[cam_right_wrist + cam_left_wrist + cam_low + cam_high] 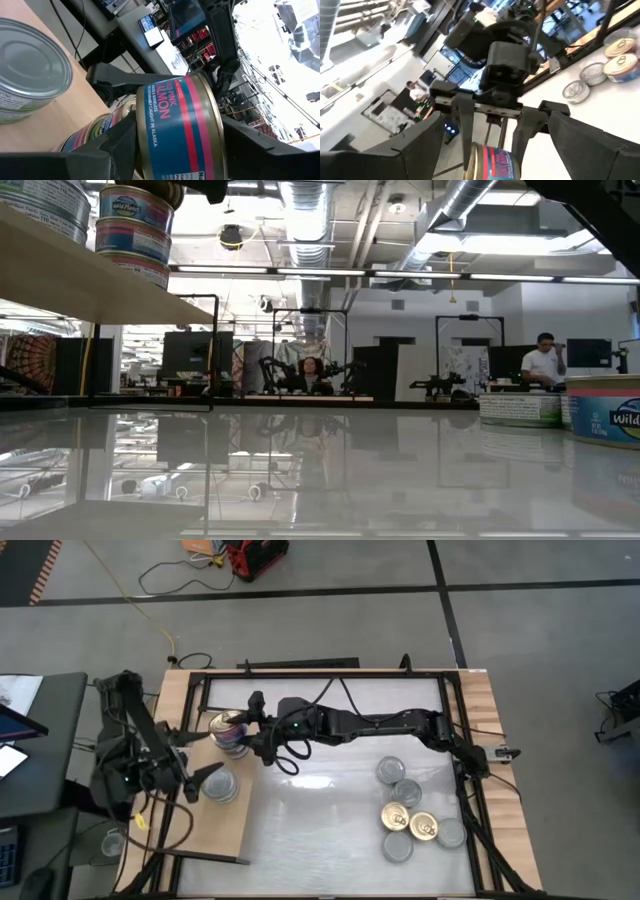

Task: Stack canned seafood by type on shelf
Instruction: Stack the blue tuna can on top of the blue tuna can on the shelf

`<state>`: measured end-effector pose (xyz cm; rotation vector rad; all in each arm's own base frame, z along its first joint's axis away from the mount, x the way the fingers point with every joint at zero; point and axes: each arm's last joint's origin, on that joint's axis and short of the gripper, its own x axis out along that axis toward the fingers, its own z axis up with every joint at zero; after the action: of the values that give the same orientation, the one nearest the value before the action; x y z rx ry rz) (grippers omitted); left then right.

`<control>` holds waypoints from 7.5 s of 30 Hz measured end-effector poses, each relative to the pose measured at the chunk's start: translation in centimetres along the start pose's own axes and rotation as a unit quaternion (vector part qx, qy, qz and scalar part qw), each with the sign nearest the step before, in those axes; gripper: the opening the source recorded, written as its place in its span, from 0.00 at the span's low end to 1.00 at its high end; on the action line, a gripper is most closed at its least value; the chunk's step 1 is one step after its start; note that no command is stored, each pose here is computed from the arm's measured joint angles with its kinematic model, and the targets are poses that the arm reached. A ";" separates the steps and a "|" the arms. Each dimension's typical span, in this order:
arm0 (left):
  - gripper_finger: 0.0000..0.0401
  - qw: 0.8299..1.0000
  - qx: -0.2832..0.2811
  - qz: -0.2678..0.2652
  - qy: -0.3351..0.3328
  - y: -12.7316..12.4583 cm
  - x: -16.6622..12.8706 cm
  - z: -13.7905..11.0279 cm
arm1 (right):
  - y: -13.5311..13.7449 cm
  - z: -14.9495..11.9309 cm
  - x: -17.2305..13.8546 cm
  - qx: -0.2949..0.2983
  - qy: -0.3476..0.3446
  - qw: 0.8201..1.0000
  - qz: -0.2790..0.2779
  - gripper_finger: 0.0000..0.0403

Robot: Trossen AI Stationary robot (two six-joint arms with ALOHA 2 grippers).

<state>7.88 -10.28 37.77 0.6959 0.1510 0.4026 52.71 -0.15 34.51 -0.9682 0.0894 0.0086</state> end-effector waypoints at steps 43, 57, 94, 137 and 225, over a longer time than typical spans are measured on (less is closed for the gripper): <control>0.78 0.990 0.068 0.080 0.095 -0.9 3.7 -1.7 | 0.7 0.9 0.0 -0.015 -0.040 0.999 0.028 0.66; 0.78 0.995 0.031 0.055 0.080 -0.9 3.7 -1.0 | 2.4 2.3 -1.2 -0.012 0.055 0.996 0.065 0.66; 0.78 0.981 -0.108 -0.158 -0.015 0.7 2.6 -0.9 | 2.1 -14.5 -6.2 0.193 0.310 0.886 0.285 0.94; 0.78 0.993 -0.047 -0.104 0.010 0.5 2.7 -1.2 | 4.9 -19.1 -5.6 0.300 0.337 0.823 0.346 0.52; 0.46 0.876 0.469 -0.097 -0.046 -3.4 8.0 1.3 | -6.7 -6.3 -9.8 0.683 0.041 0.648 0.336 0.74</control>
<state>16.59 -10.18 36.54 1.6445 0.3308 0.0731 42.85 -8.81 37.30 0.6584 0.4638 0.5218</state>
